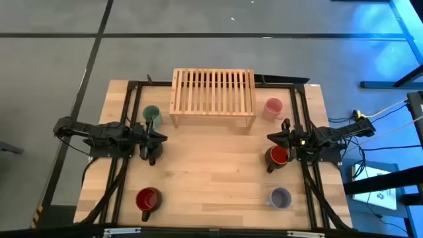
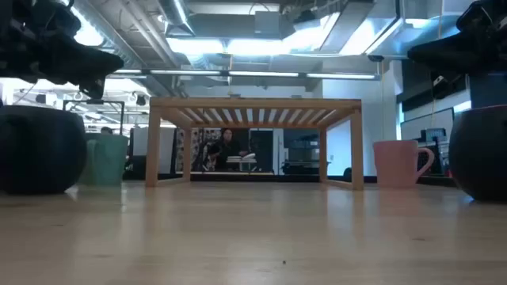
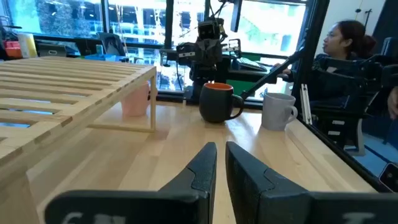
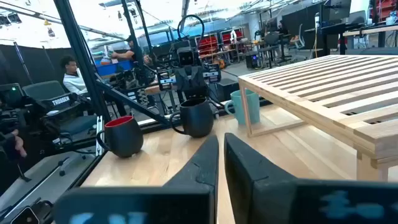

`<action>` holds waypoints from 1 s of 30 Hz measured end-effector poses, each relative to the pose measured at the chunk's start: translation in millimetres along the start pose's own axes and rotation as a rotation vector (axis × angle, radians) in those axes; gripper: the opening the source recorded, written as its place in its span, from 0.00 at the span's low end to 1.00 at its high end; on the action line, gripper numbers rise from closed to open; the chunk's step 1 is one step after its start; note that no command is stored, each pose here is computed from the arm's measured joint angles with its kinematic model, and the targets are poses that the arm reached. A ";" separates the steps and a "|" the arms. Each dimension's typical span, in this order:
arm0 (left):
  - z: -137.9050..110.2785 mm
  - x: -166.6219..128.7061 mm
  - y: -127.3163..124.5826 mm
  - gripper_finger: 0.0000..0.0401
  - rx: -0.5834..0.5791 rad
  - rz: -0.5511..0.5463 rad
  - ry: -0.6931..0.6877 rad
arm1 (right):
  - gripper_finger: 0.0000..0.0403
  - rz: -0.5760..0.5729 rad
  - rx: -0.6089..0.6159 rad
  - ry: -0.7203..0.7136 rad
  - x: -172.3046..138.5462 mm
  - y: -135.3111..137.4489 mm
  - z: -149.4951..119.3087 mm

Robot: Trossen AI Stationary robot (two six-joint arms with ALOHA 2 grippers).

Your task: Place coffee mugs

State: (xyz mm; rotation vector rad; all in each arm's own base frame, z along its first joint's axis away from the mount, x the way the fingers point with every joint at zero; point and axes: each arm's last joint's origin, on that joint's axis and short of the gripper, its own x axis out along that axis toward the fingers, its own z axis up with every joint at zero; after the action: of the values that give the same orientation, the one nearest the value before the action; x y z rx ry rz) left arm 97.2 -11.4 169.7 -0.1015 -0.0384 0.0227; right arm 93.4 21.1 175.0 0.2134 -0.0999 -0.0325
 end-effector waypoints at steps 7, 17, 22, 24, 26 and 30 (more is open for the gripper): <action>8.3 -0.3 -0.2 0.07 -0.051 0.010 -0.086 | 0.04 -0.010 -0.007 0.015 0.0 -0.5 -1.6; 32.7 -5.9 2.1 0.07 -0.318 0.066 -0.359 | 0.04 -0.021 -0.007 0.013 0.0 -0.8 -1.6; 43.8 -11.5 6.2 0.07 -0.565 0.135 -0.522 | 0.04 -0.013 0.014 -0.038 -0.1 0.0 3.6; 48.9 -13.8 5.8 0.07 -0.583 0.106 -0.564 | 0.04 -0.012 0.042 -0.066 -0.2 0.4 6.4; 55.2 -15.4 5.3 0.07 -0.591 0.089 -0.575 | 0.04 -0.006 0.140 -0.100 -0.5 0.7 9.8; 75.2 -20.3 5.0 0.05 -0.582 0.110 -0.615 | 0.04 -0.039 0.293 -0.146 -0.9 -0.3 13.3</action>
State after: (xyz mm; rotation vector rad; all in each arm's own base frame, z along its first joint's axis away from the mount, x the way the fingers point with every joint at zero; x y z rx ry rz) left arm 73.8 0.7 243.2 -0.6762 -0.6565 0.1522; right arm 91.1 18.1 187.8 0.5057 -0.2467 -0.0728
